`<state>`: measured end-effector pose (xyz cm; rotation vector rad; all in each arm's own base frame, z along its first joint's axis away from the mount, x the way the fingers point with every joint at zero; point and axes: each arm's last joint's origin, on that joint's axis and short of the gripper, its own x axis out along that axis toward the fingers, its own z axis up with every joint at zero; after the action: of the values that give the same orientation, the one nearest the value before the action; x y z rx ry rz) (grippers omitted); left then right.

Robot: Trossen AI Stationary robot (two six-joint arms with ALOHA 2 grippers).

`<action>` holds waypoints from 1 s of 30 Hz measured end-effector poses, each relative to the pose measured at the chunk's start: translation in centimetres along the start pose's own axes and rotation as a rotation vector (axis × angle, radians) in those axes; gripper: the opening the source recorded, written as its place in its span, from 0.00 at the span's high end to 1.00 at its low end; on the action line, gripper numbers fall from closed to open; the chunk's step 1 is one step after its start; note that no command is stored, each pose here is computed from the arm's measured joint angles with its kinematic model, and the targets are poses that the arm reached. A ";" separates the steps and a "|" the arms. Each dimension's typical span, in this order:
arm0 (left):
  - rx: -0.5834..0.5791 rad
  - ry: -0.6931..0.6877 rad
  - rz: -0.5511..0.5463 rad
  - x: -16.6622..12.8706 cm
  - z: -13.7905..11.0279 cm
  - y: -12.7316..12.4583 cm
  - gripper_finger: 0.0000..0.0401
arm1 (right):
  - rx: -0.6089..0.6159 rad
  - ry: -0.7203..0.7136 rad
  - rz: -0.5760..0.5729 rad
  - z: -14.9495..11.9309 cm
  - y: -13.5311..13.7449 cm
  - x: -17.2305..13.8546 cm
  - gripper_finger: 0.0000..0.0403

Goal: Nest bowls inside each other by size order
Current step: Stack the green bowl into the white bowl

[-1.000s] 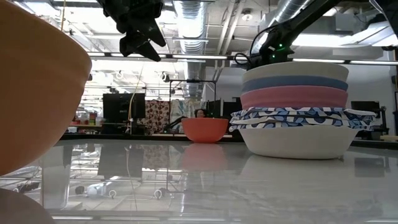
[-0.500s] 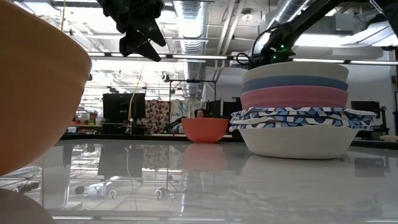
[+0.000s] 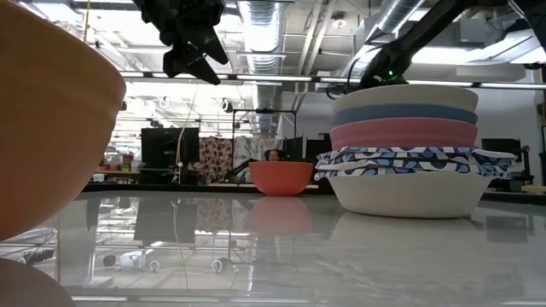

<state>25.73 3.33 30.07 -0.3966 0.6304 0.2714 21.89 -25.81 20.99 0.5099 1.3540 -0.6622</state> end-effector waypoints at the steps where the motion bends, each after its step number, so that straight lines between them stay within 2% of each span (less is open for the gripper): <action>1: 0.000 0.000 0.000 0.0 0.0 0.0 0.37 | -0.006 0.009 0.001 -0.2 0.1 0.4 0.51; 12: 0.000 -0.006 0.015 0.0 0.0 0.0 0.37 | -0.018 0.018 0.005 -0.6 0.3 1.0 0.56; 16: -0.002 -0.008 0.018 0.0 0.0 0.1 0.37 | -0.024 0.018 0.005 -0.5 0.5 1.0 0.66; 24: -0.010 -0.015 0.037 0.0 0.0 0.1 0.37 | -0.025 0.011 0.020 -0.5 0.5 0.8 0.95; 30: -0.010 -0.015 0.038 0.0 0.0 0.1 0.37 | -0.016 0.018 0.023 -0.6 0.5 0.8 0.96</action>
<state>25.71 3.45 30.07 -0.3924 0.6222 0.3136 21.92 -25.12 20.11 0.5192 1.3668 -0.6291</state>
